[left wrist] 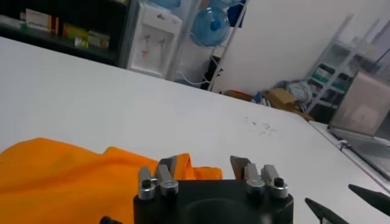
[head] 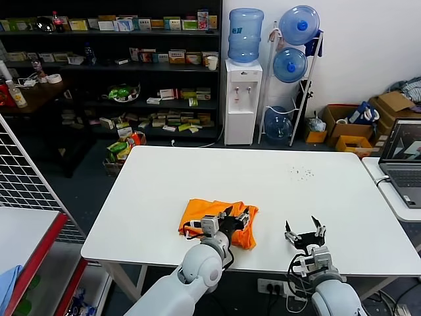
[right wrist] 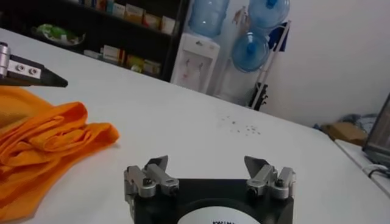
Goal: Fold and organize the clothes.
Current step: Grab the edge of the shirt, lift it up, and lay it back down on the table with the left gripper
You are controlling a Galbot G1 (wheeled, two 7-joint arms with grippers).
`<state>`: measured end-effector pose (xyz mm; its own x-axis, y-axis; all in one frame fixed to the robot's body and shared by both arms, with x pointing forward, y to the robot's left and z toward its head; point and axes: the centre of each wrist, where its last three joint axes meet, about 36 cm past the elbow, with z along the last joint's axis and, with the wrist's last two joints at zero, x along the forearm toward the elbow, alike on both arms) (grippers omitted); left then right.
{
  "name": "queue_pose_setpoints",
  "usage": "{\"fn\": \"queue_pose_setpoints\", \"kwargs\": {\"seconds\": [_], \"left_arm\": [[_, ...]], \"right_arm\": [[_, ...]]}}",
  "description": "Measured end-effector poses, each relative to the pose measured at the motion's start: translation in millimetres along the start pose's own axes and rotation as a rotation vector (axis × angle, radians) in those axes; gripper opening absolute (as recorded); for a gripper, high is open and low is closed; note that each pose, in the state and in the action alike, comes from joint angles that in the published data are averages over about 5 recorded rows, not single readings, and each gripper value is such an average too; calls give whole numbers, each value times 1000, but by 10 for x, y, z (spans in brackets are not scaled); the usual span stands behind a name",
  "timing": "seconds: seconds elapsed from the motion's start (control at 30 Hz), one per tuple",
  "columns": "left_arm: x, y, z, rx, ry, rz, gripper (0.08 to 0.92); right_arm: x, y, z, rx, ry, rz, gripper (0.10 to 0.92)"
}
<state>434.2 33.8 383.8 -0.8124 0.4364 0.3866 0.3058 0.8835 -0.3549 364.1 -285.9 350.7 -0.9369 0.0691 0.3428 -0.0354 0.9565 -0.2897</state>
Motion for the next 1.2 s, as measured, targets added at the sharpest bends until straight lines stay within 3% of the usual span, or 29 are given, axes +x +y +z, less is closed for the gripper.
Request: {"fn": "queue_pose_setpoints", "kwargs": {"seconds": [0.2, 0.37, 0.63, 0.9, 1.2], "left_arm": [[176, 291, -58, -53, -23, 13, 808], [353, 691, -130, -120, -15, 23, 822], [552, 1347, -319, -179, 46, 27, 823], [490, 1757, -380, -156, 122, 26, 823], [277, 1973, -355, -116, 174, 33, 823]], "right_arm": [[-25, -56, 26, 4, -6, -6, 823], [-21, -110, 79, -1, -14, -33, 823], [-22, -163, 158, -12, -12, -73, 823], [-1, -187, 215, -14, -6, -87, 823], [11, -194, 241, -19, -6, -91, 823]]}}
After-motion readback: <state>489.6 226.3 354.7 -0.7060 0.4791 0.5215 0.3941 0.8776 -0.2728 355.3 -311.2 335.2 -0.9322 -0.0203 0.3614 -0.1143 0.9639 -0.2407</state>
